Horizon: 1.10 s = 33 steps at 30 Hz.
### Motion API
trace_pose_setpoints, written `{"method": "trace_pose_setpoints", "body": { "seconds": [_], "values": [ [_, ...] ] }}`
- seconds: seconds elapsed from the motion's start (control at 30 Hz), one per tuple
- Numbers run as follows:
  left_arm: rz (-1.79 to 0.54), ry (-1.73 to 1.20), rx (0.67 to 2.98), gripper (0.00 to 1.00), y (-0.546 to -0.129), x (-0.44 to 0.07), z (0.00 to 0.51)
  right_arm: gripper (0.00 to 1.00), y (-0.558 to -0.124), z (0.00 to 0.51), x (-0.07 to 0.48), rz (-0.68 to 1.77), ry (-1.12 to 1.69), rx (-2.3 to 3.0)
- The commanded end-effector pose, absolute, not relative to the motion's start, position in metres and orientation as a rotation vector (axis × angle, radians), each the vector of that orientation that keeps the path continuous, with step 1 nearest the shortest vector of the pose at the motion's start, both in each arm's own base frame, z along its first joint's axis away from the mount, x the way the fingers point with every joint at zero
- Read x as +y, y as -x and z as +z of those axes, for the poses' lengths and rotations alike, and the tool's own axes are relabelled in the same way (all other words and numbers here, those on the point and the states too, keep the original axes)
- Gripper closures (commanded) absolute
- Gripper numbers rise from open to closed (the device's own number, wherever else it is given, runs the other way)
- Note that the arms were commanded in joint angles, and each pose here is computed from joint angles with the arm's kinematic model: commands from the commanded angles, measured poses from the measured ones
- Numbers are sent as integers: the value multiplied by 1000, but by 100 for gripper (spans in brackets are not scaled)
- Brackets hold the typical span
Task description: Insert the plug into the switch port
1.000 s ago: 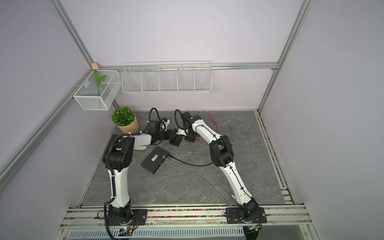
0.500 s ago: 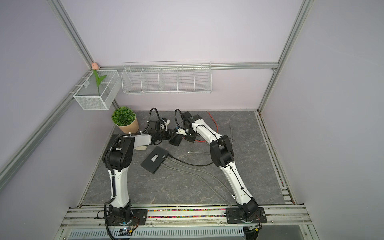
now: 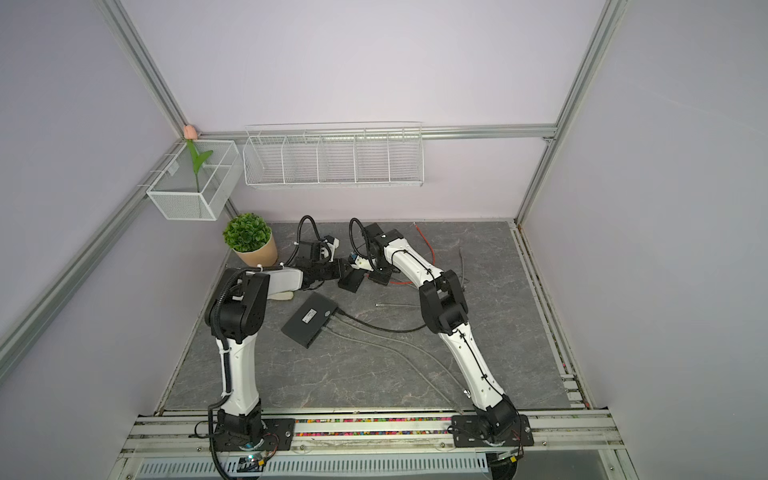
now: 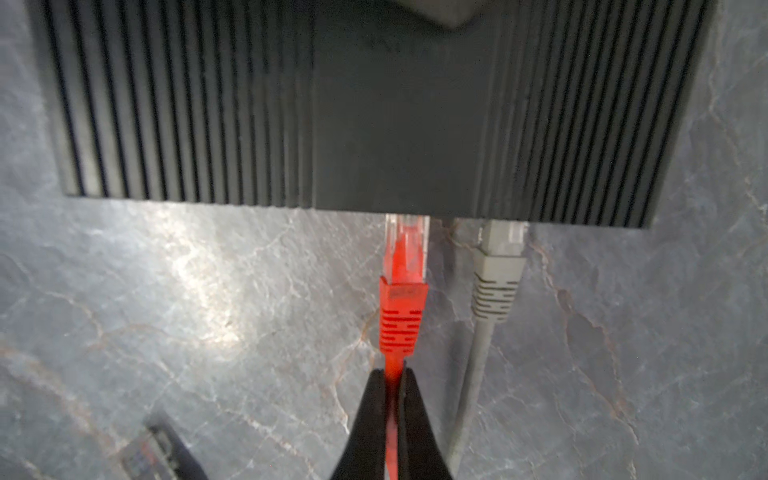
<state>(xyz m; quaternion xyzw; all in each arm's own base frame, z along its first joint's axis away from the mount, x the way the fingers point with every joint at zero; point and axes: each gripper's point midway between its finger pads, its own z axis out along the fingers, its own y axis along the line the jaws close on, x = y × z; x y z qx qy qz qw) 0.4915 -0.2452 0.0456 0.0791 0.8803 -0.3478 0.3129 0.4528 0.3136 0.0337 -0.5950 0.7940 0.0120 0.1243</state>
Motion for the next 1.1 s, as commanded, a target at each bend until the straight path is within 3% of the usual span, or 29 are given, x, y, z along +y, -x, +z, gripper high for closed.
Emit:
{"method": "trace_pose_setpoints", "body": {
  "seconds": [0.0, 0.67, 1.07],
  "values": [
    [-981, -253, 2340, 66, -481, -264, 37, 93, -441, 62, 348, 169, 1739, 2199],
    [-986, -248, 2334, 69, -478, -267, 38, 93, -442, 77, 369, 181, 1640, 2153],
    [-991, -253, 2332, 70, -477, -268, 40, 93, -479, 79, 354, -37, 1438, 2175]
  ]
}}
